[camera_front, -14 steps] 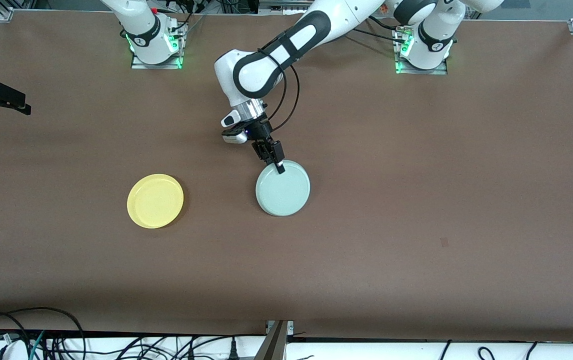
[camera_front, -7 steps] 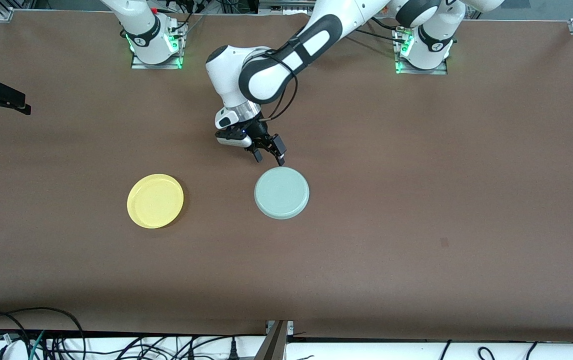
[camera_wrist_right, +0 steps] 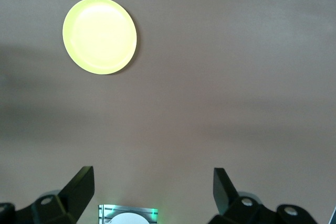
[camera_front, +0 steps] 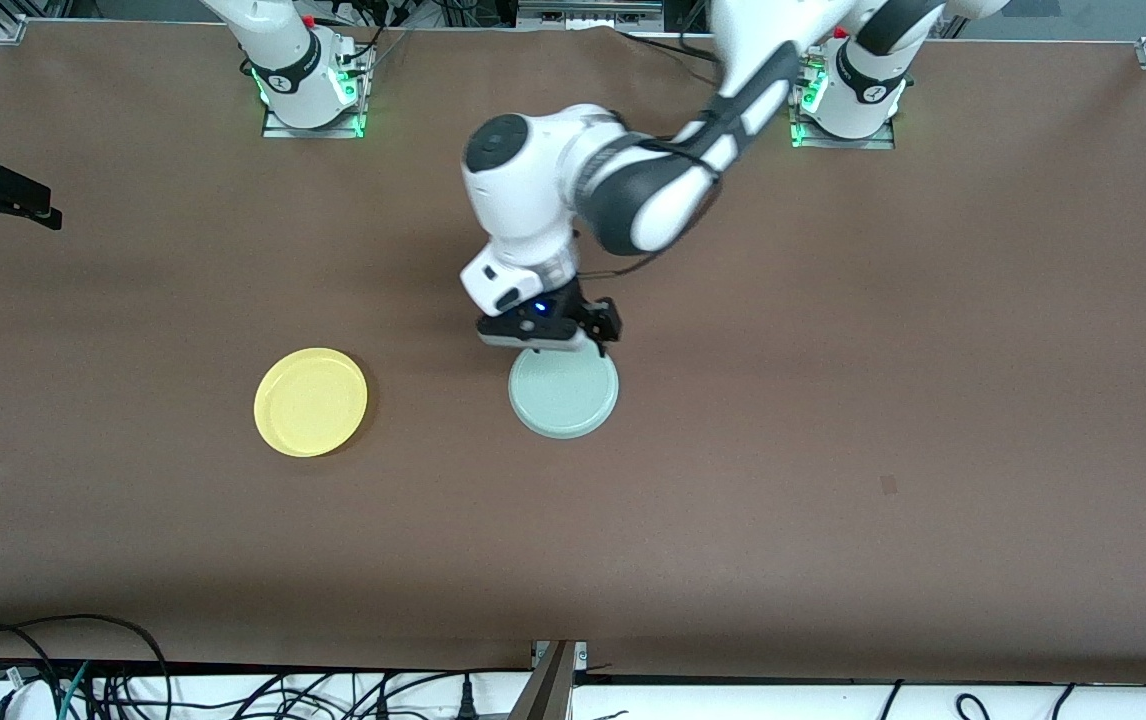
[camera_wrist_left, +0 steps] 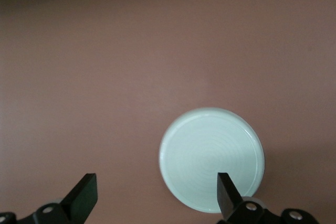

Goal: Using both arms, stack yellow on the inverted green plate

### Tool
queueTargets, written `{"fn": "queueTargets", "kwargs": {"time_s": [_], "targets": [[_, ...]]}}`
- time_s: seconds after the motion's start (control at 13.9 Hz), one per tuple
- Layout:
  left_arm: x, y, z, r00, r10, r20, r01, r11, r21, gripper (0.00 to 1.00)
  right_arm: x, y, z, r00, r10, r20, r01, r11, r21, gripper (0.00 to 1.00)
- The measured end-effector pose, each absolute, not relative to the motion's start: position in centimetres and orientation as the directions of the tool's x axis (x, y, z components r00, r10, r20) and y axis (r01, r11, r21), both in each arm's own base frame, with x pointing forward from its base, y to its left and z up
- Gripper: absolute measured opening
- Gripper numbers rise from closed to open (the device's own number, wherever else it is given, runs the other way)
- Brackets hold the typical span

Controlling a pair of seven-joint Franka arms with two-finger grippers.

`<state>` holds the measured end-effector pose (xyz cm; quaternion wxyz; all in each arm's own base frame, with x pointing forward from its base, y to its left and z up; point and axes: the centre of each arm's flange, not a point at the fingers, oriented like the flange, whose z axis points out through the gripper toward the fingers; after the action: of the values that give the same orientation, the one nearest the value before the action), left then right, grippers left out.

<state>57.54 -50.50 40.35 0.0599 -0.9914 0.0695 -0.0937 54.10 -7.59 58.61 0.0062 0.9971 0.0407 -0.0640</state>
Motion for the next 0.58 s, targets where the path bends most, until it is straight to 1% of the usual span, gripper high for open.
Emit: {"fn": "queueTargets", "kwargs": {"time_s": [0.14,0.29,0.43,0.58], "targets": [[61.7,-43.6,45.4,0.981,-0.105,0.161,-0.099,-0.994,-0.047,1.00,54.1,-7.6,58.6,0.989,0.080,-0.128,0.082,-0.997,0.007,1.00],[64.7,-36.2,48.3,0.986,-0.027,0.165,-0.021,-0.999,-0.034,1.00,54.1,-7.6,58.6,0.989,0.080,-0.128,0.082,-0.997,0.007,1.00],[66.2,-28.6,50.6,0.985,0.032,0.172,0.042,-0.998,-0.054,1.00,54.1,-7.6,58.6,0.989,0.080,-0.128,0.082,-0.997,0.007,1.00],[66.5,-21.9,53.5,0.981,0.042,0.191,0.058,-0.995,-0.077,1.00,54.1,-7.6,58.6,0.989,0.080,-0.127,0.082,-0.997,0.007,1.00]]}}
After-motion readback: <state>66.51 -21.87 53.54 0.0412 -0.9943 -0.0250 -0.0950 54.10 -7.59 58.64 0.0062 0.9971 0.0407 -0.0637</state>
